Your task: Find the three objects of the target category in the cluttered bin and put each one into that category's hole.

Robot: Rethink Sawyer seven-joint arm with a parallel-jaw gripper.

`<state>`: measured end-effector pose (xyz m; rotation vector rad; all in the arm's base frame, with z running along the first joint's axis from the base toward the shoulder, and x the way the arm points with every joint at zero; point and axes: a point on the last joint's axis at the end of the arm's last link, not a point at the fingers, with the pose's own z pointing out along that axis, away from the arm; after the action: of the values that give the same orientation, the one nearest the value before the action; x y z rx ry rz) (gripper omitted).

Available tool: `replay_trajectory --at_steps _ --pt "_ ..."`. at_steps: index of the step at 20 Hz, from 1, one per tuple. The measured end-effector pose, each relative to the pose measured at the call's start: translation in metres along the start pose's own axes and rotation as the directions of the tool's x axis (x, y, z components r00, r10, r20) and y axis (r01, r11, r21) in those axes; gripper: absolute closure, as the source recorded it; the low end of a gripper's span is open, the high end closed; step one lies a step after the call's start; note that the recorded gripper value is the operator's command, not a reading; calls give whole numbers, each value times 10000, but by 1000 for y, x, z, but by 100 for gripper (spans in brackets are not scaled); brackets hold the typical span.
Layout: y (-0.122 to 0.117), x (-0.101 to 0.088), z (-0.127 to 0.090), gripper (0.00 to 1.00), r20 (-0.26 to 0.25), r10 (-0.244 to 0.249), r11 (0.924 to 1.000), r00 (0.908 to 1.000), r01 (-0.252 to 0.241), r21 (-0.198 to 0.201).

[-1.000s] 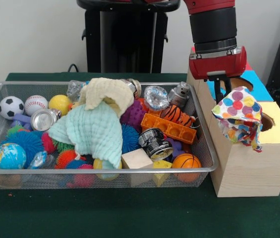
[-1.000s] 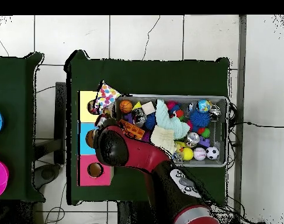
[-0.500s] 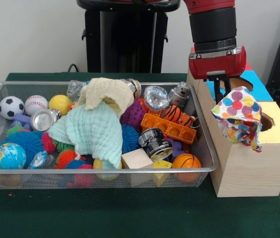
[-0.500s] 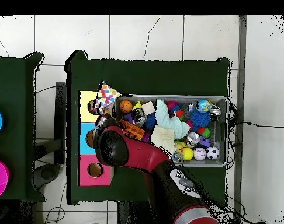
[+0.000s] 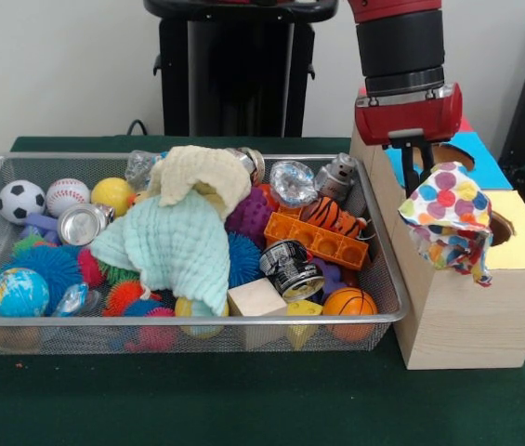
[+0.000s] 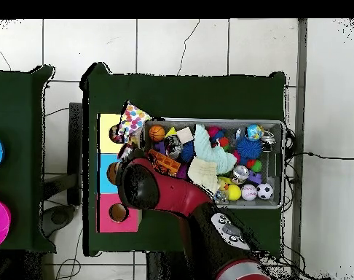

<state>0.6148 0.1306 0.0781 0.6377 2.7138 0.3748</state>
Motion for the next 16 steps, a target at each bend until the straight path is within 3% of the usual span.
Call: replay_trajectory --at_steps 16 --pt "-4 17 -12 100 -220 -105 9999 9997 108 127"
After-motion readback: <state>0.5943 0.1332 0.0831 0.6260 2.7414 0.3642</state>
